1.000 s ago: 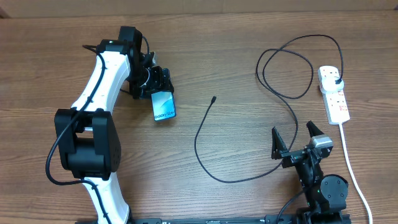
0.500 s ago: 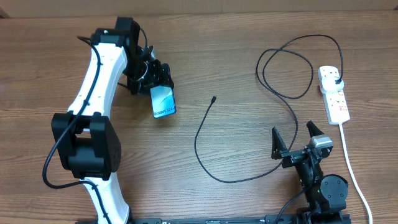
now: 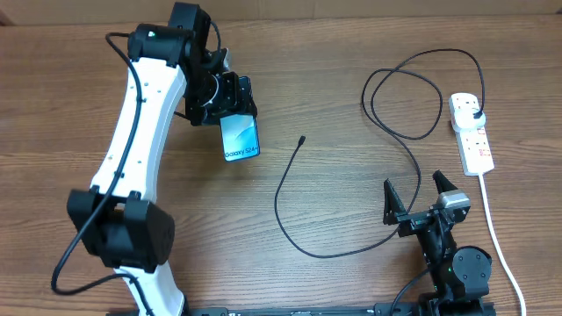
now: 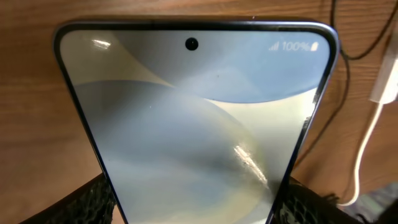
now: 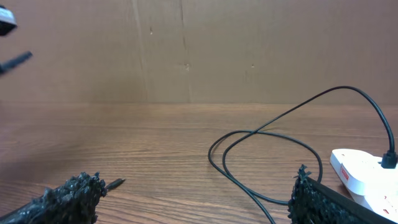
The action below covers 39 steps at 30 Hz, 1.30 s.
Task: Plug charger to phone and switch on socket
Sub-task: 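Lift the smartphone with the left gripper and tilt it upright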
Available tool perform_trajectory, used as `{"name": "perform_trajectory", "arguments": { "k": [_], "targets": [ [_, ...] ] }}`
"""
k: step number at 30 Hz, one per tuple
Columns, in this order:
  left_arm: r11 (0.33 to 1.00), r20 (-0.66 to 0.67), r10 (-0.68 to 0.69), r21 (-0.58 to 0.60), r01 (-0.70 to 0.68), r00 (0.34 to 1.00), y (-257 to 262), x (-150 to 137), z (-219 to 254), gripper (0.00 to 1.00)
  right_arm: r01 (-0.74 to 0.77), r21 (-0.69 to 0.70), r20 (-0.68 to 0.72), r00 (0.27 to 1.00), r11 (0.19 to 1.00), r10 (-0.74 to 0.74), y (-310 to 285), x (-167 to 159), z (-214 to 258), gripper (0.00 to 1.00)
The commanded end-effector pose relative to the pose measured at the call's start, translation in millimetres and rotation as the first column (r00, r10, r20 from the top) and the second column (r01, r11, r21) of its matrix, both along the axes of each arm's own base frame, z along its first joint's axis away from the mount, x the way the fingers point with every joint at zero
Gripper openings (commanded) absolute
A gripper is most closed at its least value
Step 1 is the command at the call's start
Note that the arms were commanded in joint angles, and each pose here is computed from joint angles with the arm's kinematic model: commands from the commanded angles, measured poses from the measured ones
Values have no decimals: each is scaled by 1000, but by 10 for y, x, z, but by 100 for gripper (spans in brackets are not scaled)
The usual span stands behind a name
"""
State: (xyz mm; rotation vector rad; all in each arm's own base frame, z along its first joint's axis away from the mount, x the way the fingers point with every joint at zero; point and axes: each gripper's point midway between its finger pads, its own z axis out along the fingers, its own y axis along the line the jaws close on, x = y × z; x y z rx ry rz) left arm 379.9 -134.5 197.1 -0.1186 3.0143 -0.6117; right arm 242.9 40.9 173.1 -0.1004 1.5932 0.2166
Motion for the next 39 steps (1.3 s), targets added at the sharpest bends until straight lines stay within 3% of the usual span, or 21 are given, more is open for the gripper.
{"name": "perform_trajectory", "arguments": {
  "k": [1, 9, 19, 28, 39],
  "targets": [
    [996, 0, 82, -37, -82, 997, -52, -56, 231, 67, 8, -2, 2, 1000, 1000, -8, -11, 3, -22, 100],
    [978, -61, 200, -49, -203, 978, -61, -64, 234, 68, 8, -2, 2, 1000, 1000, -8, -11, 3, -22, 100],
    [984, -46, 173, -33, -175, 984, -33, -67, 223, 72, 8, -2, 2, 1000, 1000, -8, -11, 3, -22, 100],
    [983, -64, 177, -33, -179, 982, -35, -103, 219, 67, 8, -2, 2, 1000, 1000, -8, -11, 3, -22, 100],
    [922, -171, 378, -22, -387, 910, -33, -129, 216, 61, 8, -2, 2, 1000, 1000, -8, -11, 3, -22, 100]
  ]
}}
